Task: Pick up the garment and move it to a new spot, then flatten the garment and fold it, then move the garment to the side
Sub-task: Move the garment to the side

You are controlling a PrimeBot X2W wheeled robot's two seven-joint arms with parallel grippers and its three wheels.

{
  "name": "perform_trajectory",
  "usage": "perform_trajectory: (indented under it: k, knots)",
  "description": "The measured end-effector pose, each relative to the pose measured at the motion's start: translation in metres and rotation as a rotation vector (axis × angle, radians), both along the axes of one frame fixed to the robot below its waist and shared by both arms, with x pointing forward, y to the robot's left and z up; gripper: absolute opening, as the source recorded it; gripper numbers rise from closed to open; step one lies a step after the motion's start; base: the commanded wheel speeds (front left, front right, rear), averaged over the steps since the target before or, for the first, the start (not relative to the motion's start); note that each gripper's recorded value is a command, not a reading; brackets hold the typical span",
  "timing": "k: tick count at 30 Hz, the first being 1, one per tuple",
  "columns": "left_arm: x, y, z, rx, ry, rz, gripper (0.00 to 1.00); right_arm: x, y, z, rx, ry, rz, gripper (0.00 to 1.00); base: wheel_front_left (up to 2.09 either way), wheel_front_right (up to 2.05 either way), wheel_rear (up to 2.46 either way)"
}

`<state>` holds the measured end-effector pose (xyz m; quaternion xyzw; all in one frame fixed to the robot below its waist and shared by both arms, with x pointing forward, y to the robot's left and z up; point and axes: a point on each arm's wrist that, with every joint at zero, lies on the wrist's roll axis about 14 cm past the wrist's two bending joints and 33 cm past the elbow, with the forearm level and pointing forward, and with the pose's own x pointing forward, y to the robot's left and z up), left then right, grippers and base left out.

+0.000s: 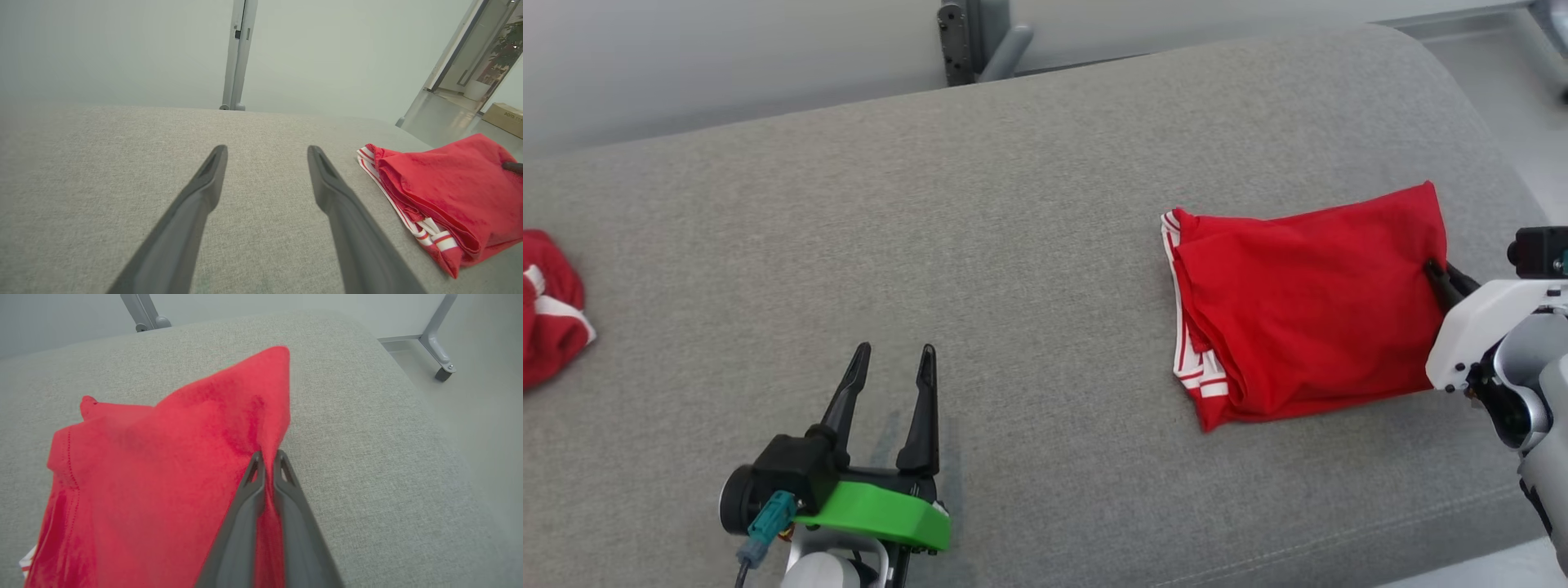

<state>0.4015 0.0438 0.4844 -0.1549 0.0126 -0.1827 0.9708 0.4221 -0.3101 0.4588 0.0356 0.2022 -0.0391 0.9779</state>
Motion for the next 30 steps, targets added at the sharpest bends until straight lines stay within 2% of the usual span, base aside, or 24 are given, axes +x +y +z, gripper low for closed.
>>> perform_trajectory:
  k: [9, 13, 18, 26, 30]
  knots:
    - [0.017, -0.038, -0.018, -0.004, 0.029, -0.113, 1.00, -0.007, -0.034, -0.004, -0.066, 0.038, -0.069, 0.00, 0.00, 0.00, 0.00]
    - [0.024, -0.027, -0.024, 0.012, 0.037, -0.083, 1.00, 0.003, -0.036, -0.003, -0.074, 0.038, -0.074, 0.00, 0.00, 0.00, 0.00]
    - [0.029, -0.005, -0.021, 0.033, 0.024, -0.025, 1.00, 0.030, -0.041, 0.016, -0.094, -0.015, -0.081, 0.00, 0.00, 0.00, 0.00]
    - [0.032, 0.022, -0.028, 0.070, 0.034, 0.032, 1.00, 0.061, -0.077, 0.040, -0.179, -0.058, -0.148, 0.00, 0.00, 0.00, 0.00]
    - [0.036, 0.033, -0.029, 0.082, 0.033, 0.059, 1.00, 0.068, -0.097, 0.040, -0.210, -0.054, -0.196, 0.00, 0.00, 0.00, 0.00]
